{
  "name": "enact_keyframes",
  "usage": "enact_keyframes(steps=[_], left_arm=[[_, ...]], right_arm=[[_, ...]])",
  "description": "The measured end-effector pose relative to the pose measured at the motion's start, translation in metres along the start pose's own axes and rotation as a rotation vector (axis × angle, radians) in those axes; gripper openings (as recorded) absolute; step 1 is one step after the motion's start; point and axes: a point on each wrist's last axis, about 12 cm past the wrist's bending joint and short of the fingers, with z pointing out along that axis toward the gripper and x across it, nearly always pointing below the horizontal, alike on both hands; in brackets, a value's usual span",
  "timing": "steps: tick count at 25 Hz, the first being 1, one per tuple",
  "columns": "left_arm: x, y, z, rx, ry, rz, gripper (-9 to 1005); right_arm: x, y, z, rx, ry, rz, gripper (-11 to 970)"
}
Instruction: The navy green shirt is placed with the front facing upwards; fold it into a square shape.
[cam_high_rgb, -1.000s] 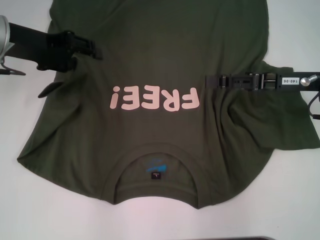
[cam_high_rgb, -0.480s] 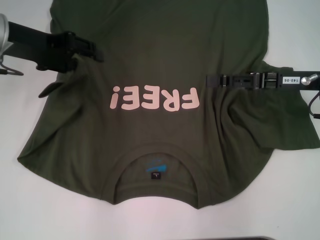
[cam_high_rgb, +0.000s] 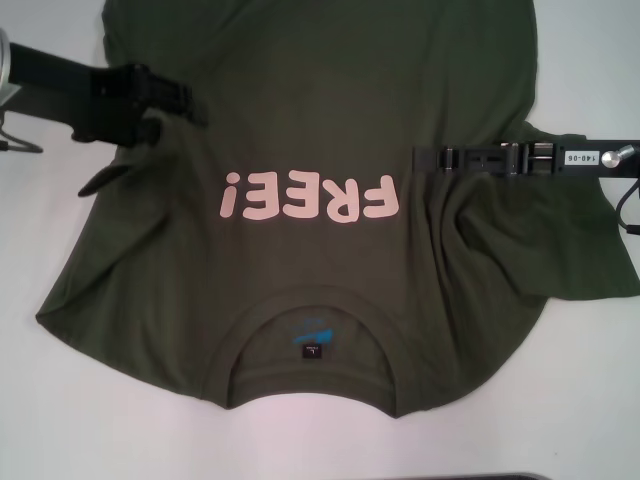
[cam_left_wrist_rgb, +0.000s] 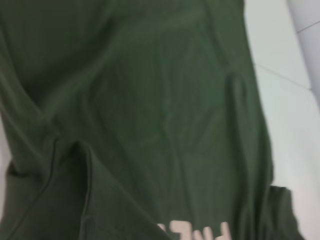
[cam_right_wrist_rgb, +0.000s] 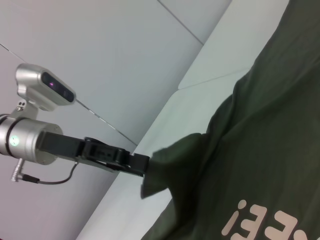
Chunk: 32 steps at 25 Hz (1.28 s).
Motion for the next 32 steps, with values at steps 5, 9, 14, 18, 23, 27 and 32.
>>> enact_keyframes(steps=[5,9,14,18,23,27,32], left_arm=[[0.002,0.013,0.004,-0.050,0.028,-0.048,612],[0.004,0.016,0.007,-0.050,0.039,-0.050,612],[0.005,0.017,0.005,-0.037,0.026,-0.054,613],[0.006,0.022,-0.002,-0.031,0.006,-0.071,613],[0.007,0.032,0.000,-0.044,-0.048,-0.106,613],[0.010,0.040,0.011,-0.062,-0.101,-0.146,613],[0.015,0.052,0.025,-0.077,-0.103,-0.197,613]], right_arm=[[0.000,0.000,0.000,0.000,0.001,0.000,915],[0.000,0.000,0.000,0.000,0.001,0.001,915],[0.001,0.000,0.001,-0.003,0.002,0.003,915],[0.003,0.000,-0.001,0.000,0.000,0.009,915],[0.002,-0.001,-0.001,0.002,-0.003,0.009,914],[0.001,0.000,0.000,0.000,0.000,0.010,914],[0.002,-0.001,-0.001,0.003,0.000,0.016,914]])
